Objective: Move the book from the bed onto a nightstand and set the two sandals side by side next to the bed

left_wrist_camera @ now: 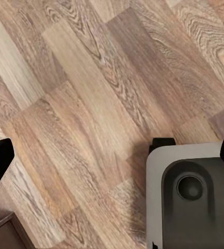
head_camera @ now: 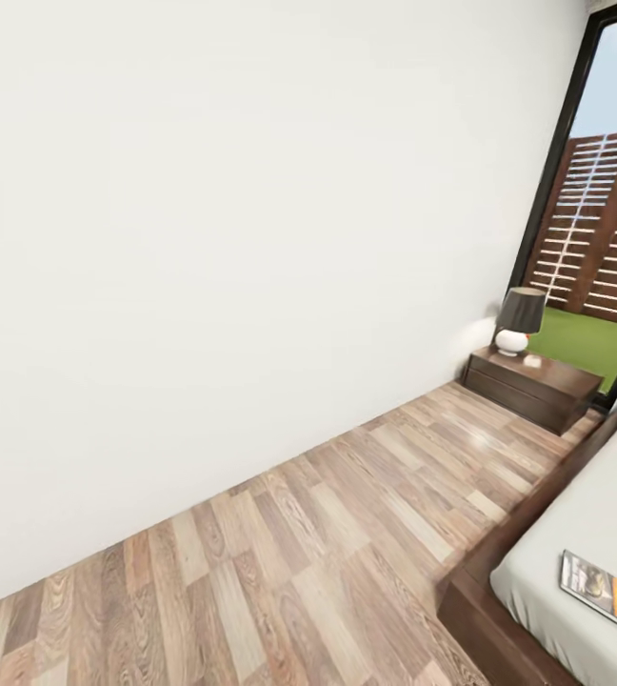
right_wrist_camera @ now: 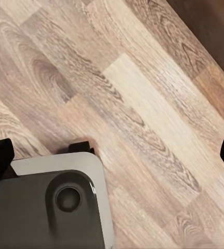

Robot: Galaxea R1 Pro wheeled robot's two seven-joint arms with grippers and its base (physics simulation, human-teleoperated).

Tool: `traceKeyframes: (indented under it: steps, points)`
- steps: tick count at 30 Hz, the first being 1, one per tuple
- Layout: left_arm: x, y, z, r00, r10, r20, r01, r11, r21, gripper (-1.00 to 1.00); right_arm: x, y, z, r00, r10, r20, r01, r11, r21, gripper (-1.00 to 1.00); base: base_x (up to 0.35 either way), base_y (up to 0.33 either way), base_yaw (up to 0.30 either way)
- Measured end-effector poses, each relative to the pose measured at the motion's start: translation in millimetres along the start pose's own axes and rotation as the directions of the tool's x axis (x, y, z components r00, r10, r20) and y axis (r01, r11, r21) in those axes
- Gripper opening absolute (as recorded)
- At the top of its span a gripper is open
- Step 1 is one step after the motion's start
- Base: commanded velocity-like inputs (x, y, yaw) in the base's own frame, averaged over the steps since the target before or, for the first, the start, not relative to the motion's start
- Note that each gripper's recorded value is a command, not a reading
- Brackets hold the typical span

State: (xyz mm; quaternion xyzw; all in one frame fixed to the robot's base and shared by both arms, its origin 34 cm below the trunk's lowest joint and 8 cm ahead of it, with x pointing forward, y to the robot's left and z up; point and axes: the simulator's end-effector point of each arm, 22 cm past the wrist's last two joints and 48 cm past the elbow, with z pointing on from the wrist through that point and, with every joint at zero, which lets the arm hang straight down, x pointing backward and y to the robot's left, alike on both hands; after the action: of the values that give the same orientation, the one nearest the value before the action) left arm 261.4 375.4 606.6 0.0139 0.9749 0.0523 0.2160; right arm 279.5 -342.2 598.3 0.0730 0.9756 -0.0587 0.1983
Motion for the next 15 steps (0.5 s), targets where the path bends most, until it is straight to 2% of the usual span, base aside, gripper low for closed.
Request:
traceKeyframes:
  steps: [15]
  points:
    - [0.1,-0.1,0.0,1.000,0.003,0.000,-0.003,1.000,0.001,1.00,0.3,0.1,0.0,1.000,0.000,-0.001,0.000,1.000,0.000,1.00,0.099,0.002,-0.287]
